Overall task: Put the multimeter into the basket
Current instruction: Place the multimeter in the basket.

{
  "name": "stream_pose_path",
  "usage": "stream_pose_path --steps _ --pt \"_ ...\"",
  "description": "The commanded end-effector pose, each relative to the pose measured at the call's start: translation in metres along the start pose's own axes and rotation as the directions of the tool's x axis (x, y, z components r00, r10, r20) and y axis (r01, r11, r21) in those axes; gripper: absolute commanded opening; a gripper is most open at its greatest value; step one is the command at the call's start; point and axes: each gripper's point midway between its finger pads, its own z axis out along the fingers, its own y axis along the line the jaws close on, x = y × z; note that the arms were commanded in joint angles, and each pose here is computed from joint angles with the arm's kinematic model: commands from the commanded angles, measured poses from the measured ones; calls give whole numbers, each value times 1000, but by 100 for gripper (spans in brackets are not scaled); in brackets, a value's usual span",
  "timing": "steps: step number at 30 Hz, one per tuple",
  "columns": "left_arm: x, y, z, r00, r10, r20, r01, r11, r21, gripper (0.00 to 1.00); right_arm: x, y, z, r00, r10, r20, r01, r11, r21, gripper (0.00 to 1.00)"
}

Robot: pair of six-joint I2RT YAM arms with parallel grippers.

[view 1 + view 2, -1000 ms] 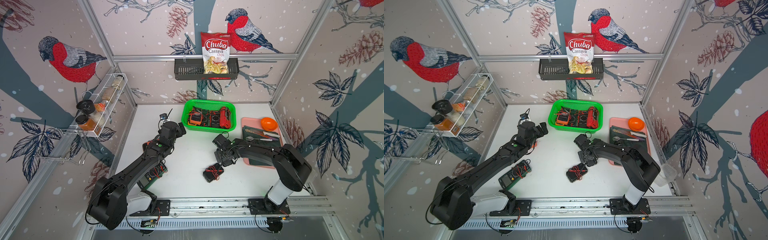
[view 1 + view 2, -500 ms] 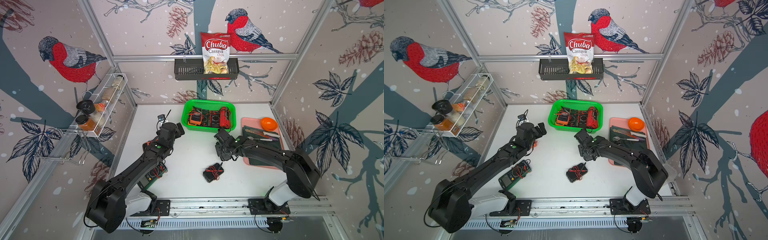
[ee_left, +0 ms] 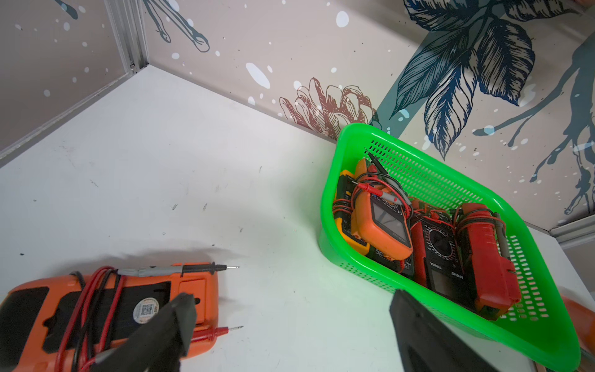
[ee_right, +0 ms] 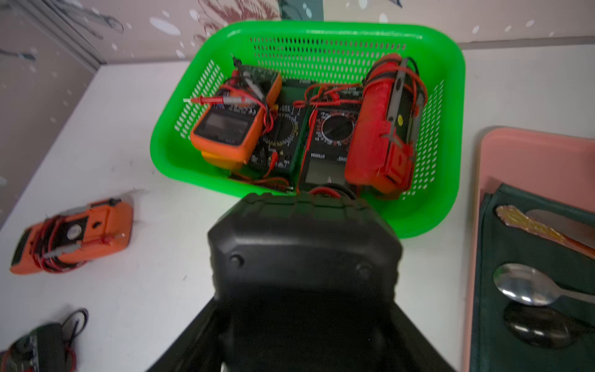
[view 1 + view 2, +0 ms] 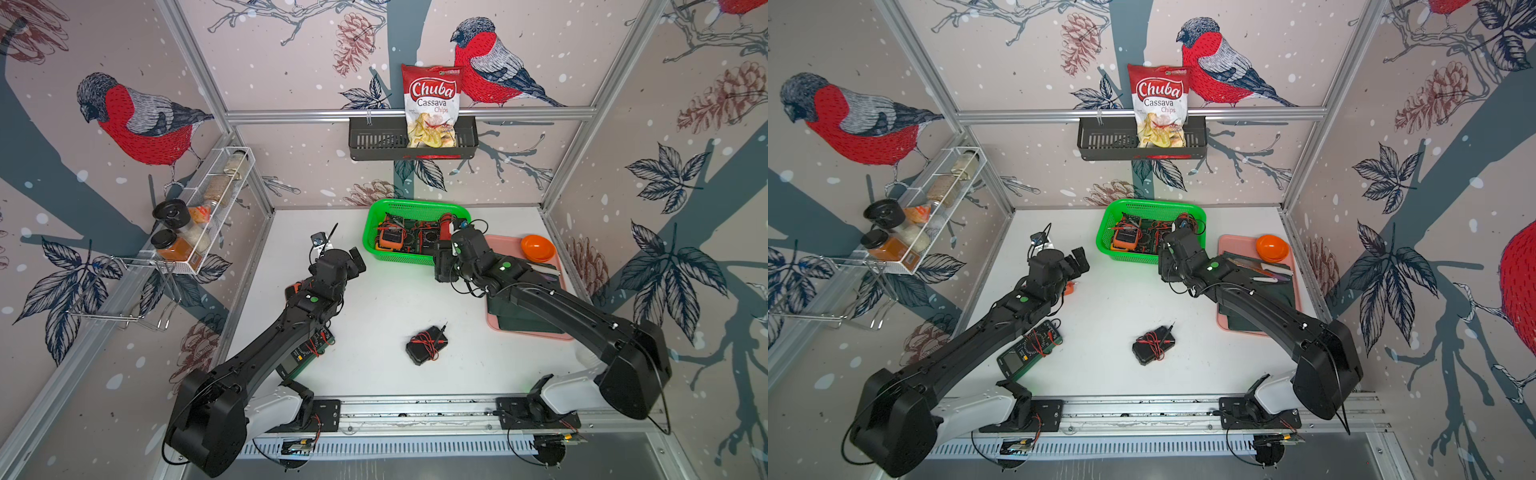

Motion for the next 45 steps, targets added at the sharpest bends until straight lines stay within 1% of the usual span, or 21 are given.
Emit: stream_pose_path --steps 1,4,8,13,17,23,29,37,40,43,44,45 --pt "-10 -7 -1 999 -12 39 11 999 33 98 -52 5 2 981 102 166 -95 994 -51 28" --pt "-4 -7 -1 1000 -12 23 11 999 44 97 -75 4 16 970 120 212 -116 993 -33 28" --pt "3 -6 1 1000 -13 7 13 999 50 98 -96 8 44 965 121 231 -123 992 -5 29" --pt "7 -3 2 1000 -5 -2 5 999 39 98 -103 8 85 967 132 218 -143 989 36 30" --pt "8 -2 3 1000 3 -7 -2 999 35 97 -97 13 121 973 146 178 -156 987 42 31" --pt "9 0 3 1000 8 -5 -8 1000 25 98 -72 23 168 986 153 71 -156 987 43 32" --pt "11 -1 5 1000 9 -12 -9 1000 24 98 -44 24 196 985 172 -6 -171 984 53 36" --pt "16 -3 9 1000 5 -27 -5 999 32 98 -18 28 222 980 184 -81 -182 983 26 46" --pt "17 -4 10 999 5 -33 -4 999 36 98 -10 29 231 975 193 -109 -193 981 12 57" --pt "18 -4 10 999 8 -38 -7 999 38 98 -9 28 234 975 190 -117 -191 982 11 74" --pt "18 -4 10 999 8 -39 -6 999 37 98 -11 27 234 976 187 -114 -187 982 12 83" --pt "19 -5 10 999 8 -42 -6 999 40 98 -12 28 233 977 182 -111 -182 983 10 96"
